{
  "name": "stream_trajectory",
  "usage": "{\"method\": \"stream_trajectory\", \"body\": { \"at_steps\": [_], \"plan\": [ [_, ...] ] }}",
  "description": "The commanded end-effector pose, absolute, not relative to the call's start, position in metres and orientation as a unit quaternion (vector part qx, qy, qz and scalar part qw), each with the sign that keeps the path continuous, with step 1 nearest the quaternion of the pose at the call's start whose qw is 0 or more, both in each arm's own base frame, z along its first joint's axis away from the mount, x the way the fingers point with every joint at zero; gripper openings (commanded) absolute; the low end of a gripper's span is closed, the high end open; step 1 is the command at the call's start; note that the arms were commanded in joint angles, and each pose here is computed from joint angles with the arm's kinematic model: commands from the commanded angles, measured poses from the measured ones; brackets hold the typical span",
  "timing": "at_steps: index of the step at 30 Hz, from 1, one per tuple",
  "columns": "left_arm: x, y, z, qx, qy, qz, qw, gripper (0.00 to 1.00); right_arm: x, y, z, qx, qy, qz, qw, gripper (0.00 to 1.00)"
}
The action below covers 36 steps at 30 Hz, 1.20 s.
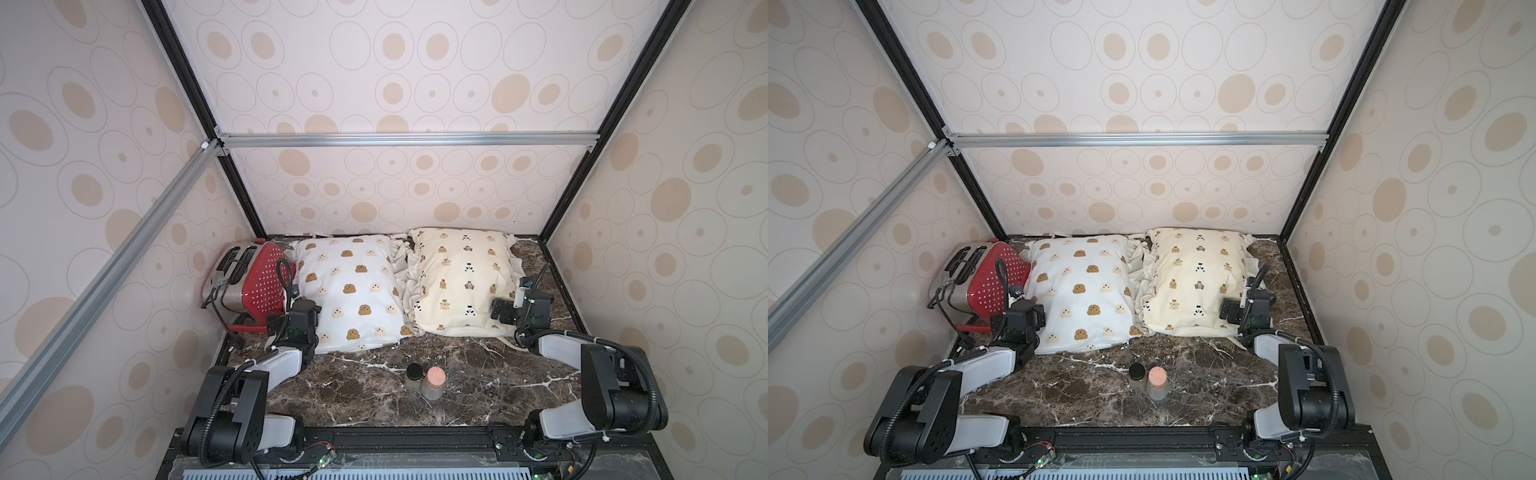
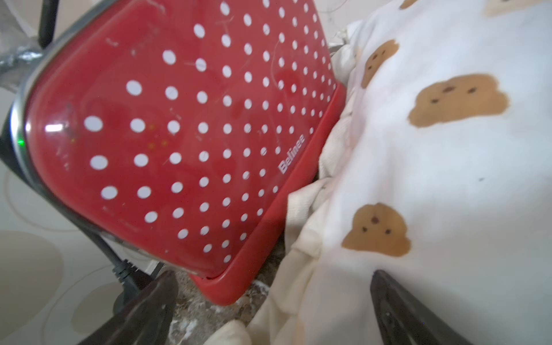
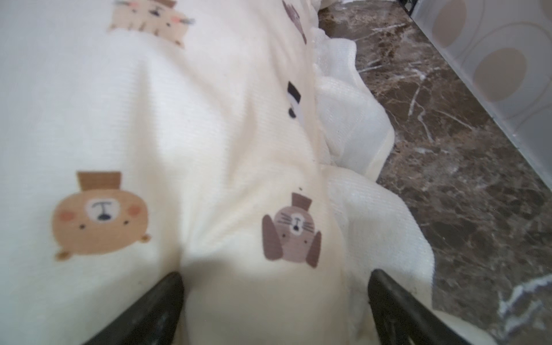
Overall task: Zip up pillowcases
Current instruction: Reset both arms
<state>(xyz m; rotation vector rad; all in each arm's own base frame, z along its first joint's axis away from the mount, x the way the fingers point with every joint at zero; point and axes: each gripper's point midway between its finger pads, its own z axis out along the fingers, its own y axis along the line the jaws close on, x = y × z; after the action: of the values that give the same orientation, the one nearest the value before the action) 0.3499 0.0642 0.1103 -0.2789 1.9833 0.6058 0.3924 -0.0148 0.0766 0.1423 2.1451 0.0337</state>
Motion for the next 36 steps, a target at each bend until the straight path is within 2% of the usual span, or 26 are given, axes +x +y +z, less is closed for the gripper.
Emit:
{"method": "stream_trajectory", "body": {
  "at_steps": [1, 7, 11, 28, 30, 32, 35, 36],
  "plan": [
    [0.373, 0.052, 0.133, -0.078, 0.792, 0.212, 0.567, 0.99, 0.403, 0.003, 0.09, 0.0, 0.851, 0.013, 0.524, 0.99],
    [0.381, 0.039, 0.11, -0.053, 0.778, 0.162, 0.605, 0.99, 0.4, 0.012, 0.086, -0.021, 0.842, -0.01, 0.539, 0.99],
    [0.391, 0.063, 0.102, -0.103, 0.804, 0.167, 0.561, 0.99, 0.4, 0.011, 0.085, -0.019, 0.843, -0.011, 0.537, 0.99],
    [0.391, 0.064, 0.102, -0.104, 0.804, 0.157, 0.564, 1.0, 0.399, 0.011, 0.084, -0.021, 0.843, -0.01, 0.537, 0.99],
    [0.4, 0.035, 0.1, -0.027, 0.816, 0.107, 0.568, 0.99, 0.399, 0.011, 0.085, -0.019, 0.842, -0.01, 0.539, 0.99],
    [0.397, 0.025, 0.101, 0.002, 0.812, 0.088, 0.576, 0.99, 0.399, 0.012, 0.084, -0.02, 0.843, -0.01, 0.538, 0.99],
    [0.394, 0.061, 0.101, -0.095, 0.809, 0.147, 0.56, 0.99, 0.399, 0.011, 0.085, -0.02, 0.843, -0.01, 0.538, 0.99],
    [0.392, 0.059, 0.101, -0.09, 0.808, 0.144, 0.564, 0.99, 0.399, 0.011, 0.084, -0.019, 0.843, -0.009, 0.538, 0.99]
  ]
}}
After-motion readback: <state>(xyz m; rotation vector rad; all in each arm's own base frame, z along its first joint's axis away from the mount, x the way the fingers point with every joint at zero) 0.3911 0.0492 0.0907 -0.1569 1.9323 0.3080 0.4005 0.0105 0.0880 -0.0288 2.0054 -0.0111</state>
